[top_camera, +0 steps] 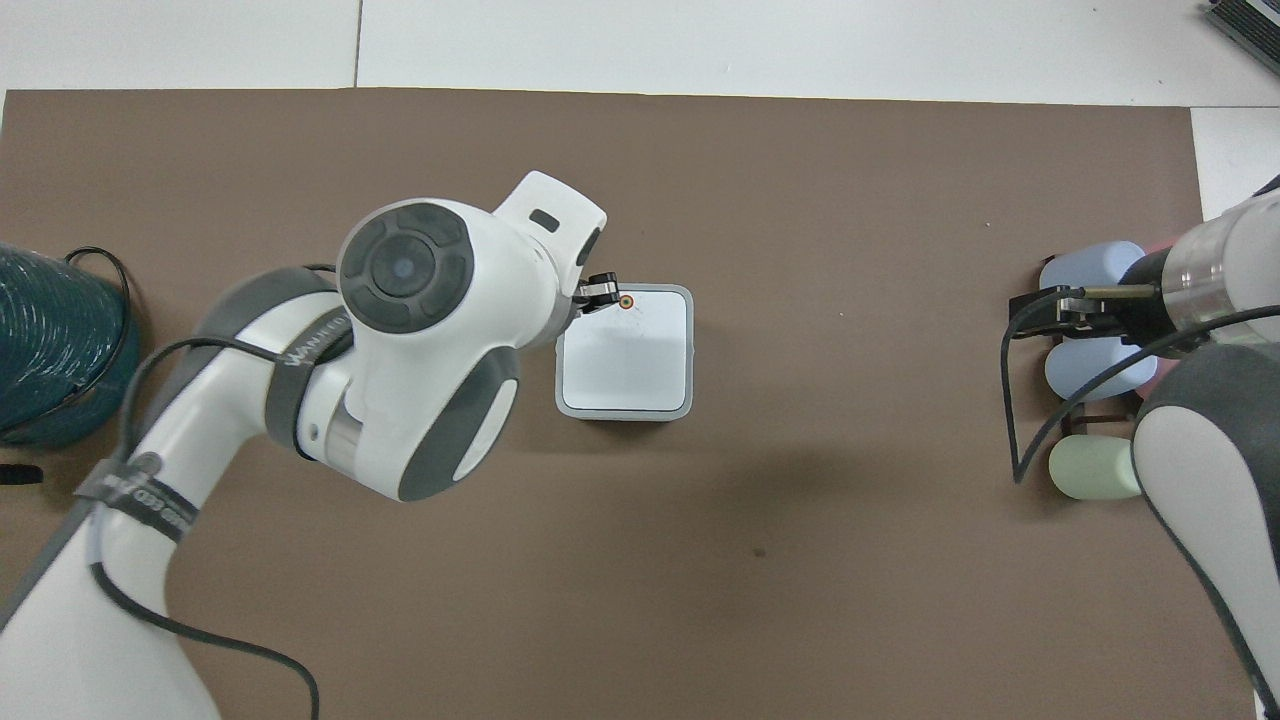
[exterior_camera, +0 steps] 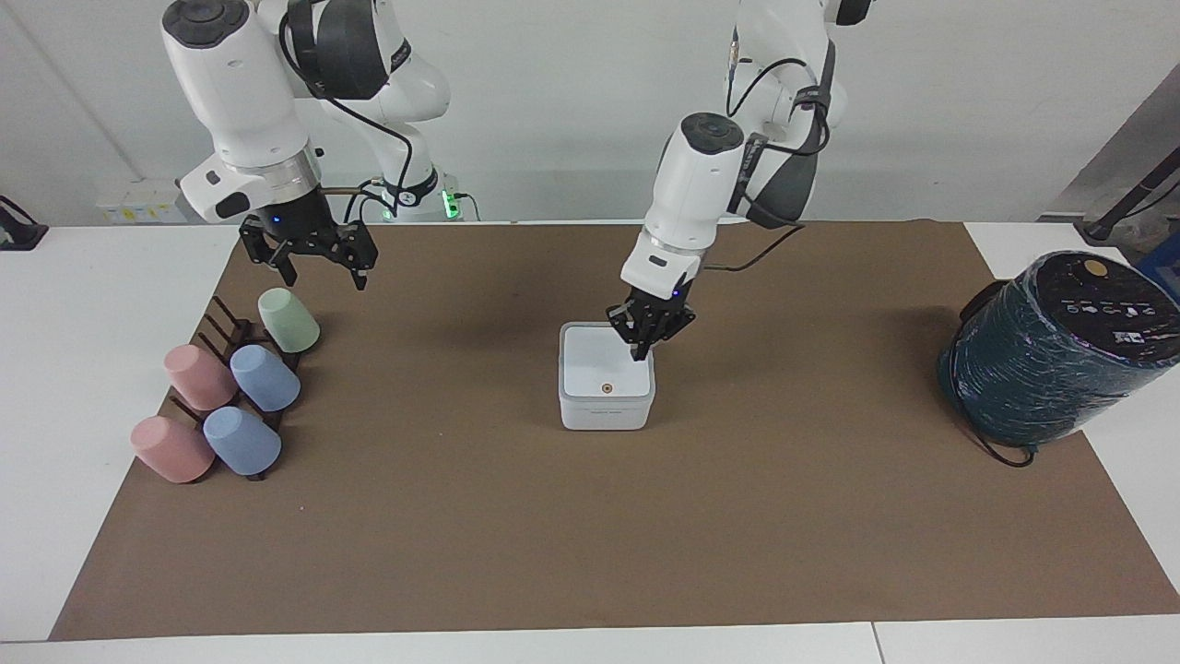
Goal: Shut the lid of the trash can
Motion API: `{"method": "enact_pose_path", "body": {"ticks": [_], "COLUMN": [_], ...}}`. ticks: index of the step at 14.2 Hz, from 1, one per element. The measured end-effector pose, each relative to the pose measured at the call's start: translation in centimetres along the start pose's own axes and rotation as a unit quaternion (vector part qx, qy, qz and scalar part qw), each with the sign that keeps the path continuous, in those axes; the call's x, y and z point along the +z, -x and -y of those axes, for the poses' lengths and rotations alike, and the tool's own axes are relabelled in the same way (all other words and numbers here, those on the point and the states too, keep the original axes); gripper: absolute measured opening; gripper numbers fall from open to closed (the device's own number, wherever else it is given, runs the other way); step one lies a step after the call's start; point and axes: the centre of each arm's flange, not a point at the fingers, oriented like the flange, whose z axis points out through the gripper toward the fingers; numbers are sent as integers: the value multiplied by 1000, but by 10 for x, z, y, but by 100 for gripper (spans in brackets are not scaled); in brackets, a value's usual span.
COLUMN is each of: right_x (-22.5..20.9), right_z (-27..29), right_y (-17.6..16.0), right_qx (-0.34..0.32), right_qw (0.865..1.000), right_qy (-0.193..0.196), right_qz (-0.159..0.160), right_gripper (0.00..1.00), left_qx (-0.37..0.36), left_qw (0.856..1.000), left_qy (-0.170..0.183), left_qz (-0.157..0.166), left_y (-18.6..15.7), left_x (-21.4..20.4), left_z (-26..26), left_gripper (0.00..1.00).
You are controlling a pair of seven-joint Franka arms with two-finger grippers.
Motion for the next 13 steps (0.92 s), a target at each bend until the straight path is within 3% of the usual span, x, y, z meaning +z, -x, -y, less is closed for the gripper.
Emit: {"method": "enact_pose_path", "body": {"ticks": [3, 7, 10, 13], "right_x": [0, 0, 0, 0], "right_z": [0, 0, 0, 0], "right_y": [0, 0, 0, 0], "right_qx": [0, 0, 0, 0], "right_qw": [1000, 1000, 1000, 1000], "right_qy": [0, 0, 0, 0], "right_qz": [0, 0, 0, 0], "right_gripper": [100, 100, 100, 100], "left_qx": [46, 120, 160, 182], "left_qw": [998, 989, 981, 977], "left_qy": [-26, -40, -42, -52], "left_qz": [33, 72, 98, 103], "left_y": [-30, -62, -74, -74], "left_x": [-47, -89, -114, -139], "left_z": [53, 166, 256, 318], "left_gripper": [9, 9, 9, 12]}}
